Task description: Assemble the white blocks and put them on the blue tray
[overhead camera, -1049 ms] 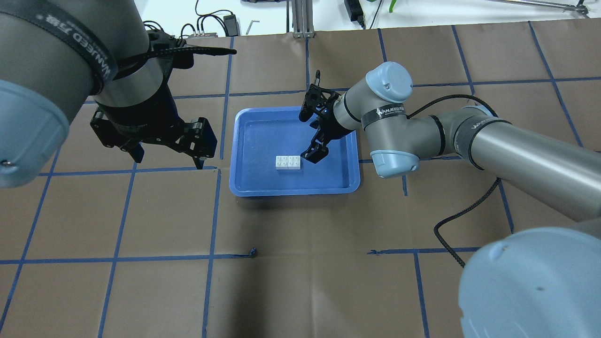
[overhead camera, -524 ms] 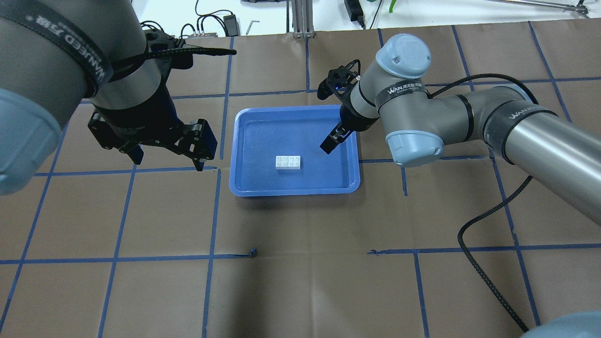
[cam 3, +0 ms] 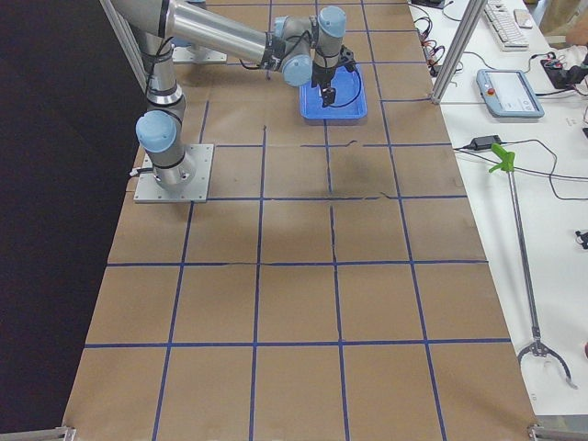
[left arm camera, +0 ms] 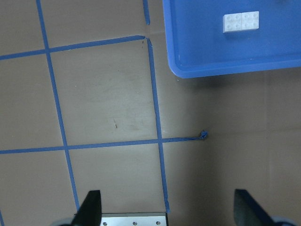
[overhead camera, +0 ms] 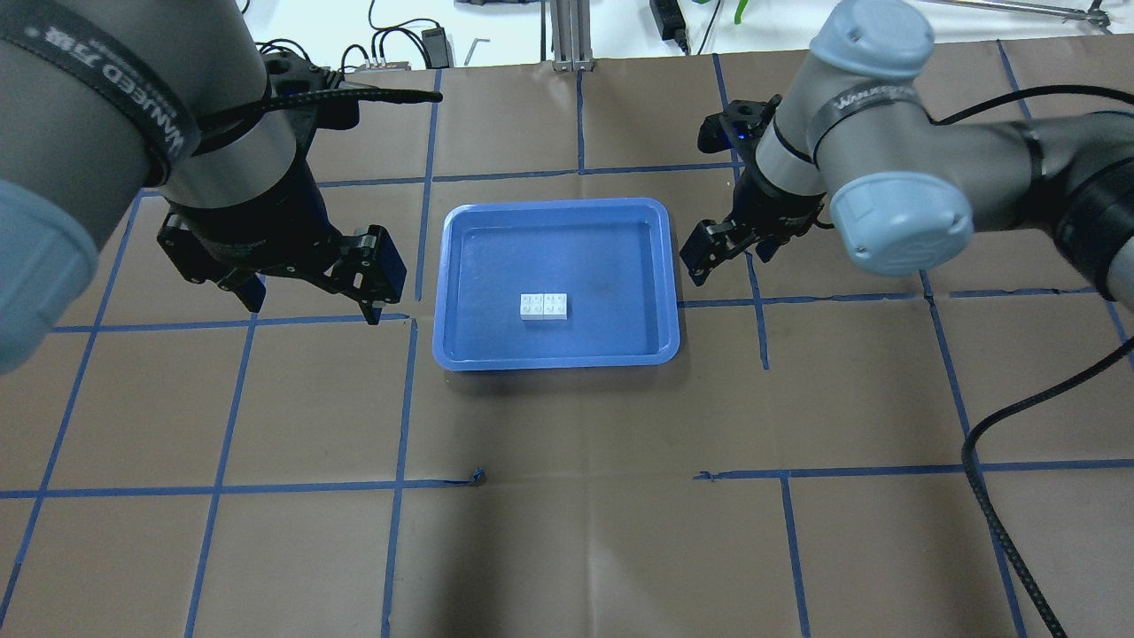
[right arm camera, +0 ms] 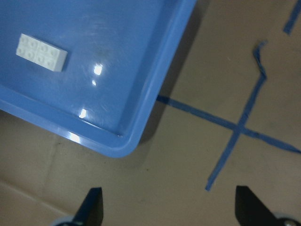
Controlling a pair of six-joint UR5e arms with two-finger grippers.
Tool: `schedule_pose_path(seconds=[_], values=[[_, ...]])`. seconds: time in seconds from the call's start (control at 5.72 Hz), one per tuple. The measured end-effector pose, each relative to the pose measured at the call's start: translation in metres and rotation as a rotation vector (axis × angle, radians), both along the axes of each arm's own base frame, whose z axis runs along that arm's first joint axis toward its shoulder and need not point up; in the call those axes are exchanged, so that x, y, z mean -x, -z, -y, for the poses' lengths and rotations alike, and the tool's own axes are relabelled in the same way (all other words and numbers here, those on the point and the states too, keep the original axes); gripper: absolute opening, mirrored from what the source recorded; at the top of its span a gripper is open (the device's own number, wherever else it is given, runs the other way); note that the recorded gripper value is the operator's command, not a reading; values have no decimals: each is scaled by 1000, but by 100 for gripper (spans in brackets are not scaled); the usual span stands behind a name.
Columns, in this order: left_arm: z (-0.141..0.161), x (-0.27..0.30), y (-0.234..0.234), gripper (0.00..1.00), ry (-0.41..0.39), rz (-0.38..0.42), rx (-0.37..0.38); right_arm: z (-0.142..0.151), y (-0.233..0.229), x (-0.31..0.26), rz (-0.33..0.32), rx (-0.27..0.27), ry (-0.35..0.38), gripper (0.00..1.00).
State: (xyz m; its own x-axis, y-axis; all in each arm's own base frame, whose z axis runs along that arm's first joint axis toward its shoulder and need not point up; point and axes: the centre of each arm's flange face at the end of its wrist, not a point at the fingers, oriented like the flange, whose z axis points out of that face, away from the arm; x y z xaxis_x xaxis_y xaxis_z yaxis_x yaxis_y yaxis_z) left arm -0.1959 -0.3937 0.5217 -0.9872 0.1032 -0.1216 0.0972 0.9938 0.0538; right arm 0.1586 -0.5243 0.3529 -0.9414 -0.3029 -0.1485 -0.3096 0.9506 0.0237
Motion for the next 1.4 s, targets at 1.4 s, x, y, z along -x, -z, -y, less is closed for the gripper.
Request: schedule_pose_path(seconds=[1.4], values=[[32, -32, -13, 99, -126, -146, 74, -14, -128, 18, -147, -182, 444, 100]])
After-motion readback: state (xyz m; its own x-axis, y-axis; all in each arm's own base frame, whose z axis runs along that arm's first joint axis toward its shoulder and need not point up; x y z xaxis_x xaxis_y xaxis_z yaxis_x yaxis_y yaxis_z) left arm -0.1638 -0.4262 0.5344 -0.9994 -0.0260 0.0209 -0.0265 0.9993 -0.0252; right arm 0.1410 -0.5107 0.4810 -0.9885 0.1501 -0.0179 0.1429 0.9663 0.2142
